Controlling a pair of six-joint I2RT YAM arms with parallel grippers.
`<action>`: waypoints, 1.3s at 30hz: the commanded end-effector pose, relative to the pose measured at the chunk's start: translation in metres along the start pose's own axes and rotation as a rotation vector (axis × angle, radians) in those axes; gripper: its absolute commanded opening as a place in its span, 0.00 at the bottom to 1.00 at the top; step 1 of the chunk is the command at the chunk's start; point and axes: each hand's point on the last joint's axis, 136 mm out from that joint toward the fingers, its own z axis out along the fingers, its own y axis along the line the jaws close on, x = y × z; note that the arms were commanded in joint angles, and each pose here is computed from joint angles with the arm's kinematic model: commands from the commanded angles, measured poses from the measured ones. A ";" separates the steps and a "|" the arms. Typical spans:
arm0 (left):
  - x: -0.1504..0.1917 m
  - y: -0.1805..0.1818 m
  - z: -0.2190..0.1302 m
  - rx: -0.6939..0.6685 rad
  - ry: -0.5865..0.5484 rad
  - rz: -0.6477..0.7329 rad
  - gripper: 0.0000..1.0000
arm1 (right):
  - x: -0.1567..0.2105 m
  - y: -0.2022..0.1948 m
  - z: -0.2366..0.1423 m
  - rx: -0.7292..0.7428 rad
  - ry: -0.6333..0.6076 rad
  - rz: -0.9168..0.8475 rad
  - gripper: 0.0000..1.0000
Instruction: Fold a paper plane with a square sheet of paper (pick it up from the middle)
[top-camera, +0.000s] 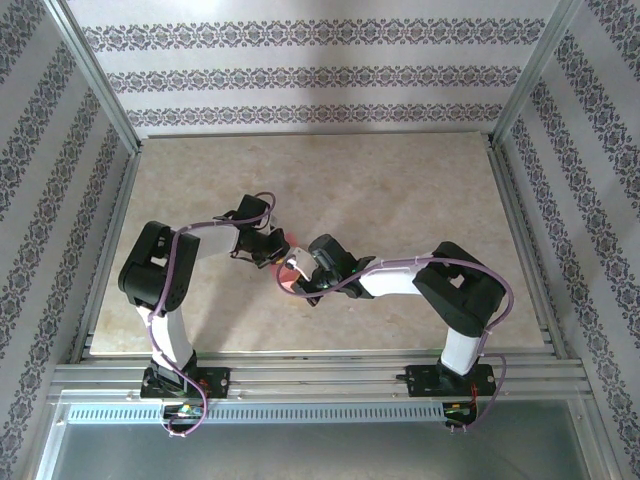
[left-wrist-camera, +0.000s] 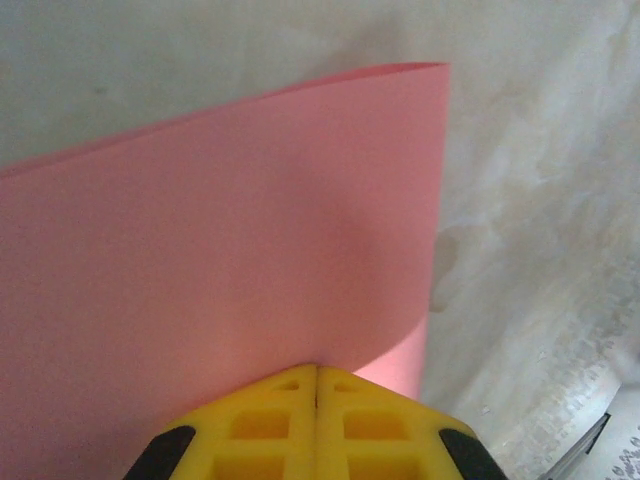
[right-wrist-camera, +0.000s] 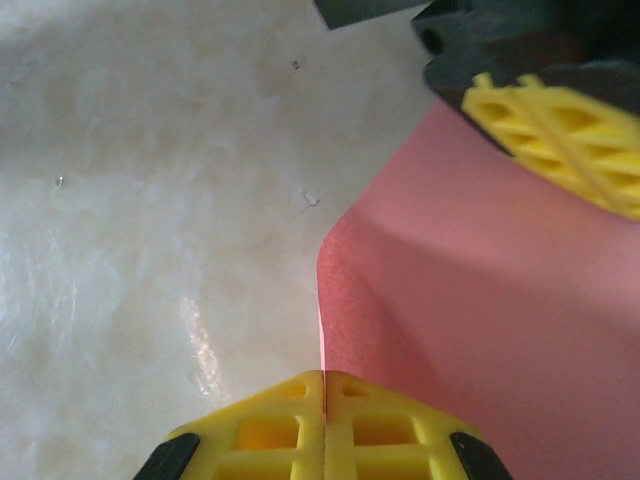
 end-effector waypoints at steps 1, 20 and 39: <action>0.006 0.012 0.007 -0.059 0.038 0.014 0.06 | -0.017 -0.003 -0.007 0.000 -0.048 0.023 0.06; 0.006 0.014 0.009 -0.098 0.077 0.059 0.05 | -0.019 -0.038 -0.019 0.144 -0.058 0.101 0.08; 0.012 0.007 0.012 -0.052 0.128 0.112 0.03 | -0.017 -0.049 -0.012 0.157 -0.021 0.116 0.12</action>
